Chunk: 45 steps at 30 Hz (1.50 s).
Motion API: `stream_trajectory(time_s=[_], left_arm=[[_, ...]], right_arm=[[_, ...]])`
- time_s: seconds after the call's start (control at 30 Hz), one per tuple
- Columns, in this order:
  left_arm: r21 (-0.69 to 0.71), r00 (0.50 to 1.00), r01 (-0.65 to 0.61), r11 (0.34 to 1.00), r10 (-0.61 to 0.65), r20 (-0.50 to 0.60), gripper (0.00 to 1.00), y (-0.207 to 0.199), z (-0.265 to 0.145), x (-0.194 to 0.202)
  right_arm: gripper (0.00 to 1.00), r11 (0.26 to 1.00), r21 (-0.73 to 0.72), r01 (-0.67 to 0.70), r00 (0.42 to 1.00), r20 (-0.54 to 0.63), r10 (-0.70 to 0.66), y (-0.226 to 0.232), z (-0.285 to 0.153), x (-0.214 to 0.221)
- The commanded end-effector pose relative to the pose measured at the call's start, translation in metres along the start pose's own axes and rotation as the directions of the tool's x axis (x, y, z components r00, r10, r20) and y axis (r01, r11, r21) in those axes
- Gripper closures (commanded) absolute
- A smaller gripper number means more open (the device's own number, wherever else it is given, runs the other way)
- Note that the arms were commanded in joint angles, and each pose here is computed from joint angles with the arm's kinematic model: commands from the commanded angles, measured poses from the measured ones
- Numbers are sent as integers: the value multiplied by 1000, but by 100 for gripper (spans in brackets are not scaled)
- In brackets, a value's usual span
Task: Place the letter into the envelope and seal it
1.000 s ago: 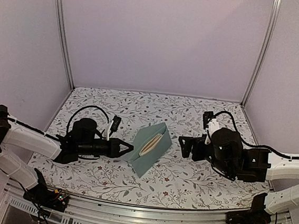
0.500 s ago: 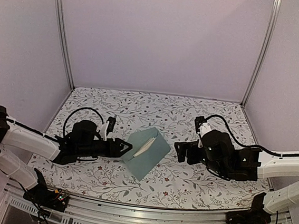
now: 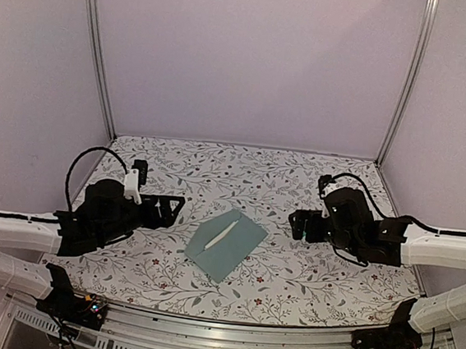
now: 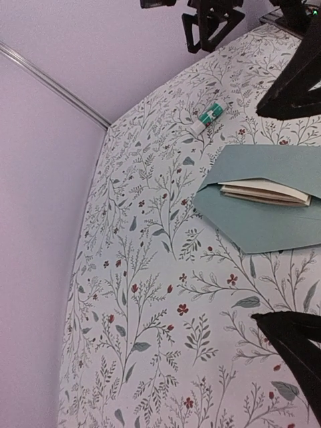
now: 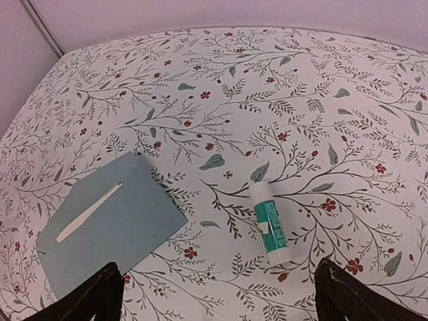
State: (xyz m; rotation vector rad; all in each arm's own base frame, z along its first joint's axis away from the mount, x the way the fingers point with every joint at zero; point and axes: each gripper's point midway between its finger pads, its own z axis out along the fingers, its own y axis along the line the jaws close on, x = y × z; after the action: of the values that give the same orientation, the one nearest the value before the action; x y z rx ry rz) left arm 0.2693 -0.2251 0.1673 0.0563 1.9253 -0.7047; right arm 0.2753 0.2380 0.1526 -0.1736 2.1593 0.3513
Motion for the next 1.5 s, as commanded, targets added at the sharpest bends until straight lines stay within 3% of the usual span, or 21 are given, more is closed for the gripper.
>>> stream_trajectory(time_s=[0.0, 0.23, 0.53, 0.8, 1.2, 1.33, 1.47], left_arm=[[-42, 992, -96, 995, 99, 80, 4, 4, -8, -24], [68, 976, -207, 976, 201, 85, 12, -27, -5, -37], [143, 944, -330, 933, 323, 69, 14, -38, -5, -26], [180, 937, -347, 921, 333, 102, 15, -46, -13, -31], [183, 938, -340, 922, 321, 128, 17, -46, -23, -38], [183, 939, -339, 923, 319, 129, 17, -47, -23, -38], [184, 939, -340, 922, 321, 128, 18, -47, -22, -38]], right_arm=[[3, 1000, -8, 13, 996, -91, -14, -10, 13, 17], [7, 1000, 2, 26, 983, -180, -25, -23, 36, 31], [12, 999, 23, 41, 960, -277, -33, -48, 66, 42], [22, 998, -5, 65, 934, -352, -62, -48, 90, 53], [45, 995, 26, 101, 893, -443, -79, -57, 110, 80], [48, 993, 41, 113, 887, -455, -82, -62, 108, 83], [60, 991, 38, 130, 872, -481, -96, -64, 108, 92]])
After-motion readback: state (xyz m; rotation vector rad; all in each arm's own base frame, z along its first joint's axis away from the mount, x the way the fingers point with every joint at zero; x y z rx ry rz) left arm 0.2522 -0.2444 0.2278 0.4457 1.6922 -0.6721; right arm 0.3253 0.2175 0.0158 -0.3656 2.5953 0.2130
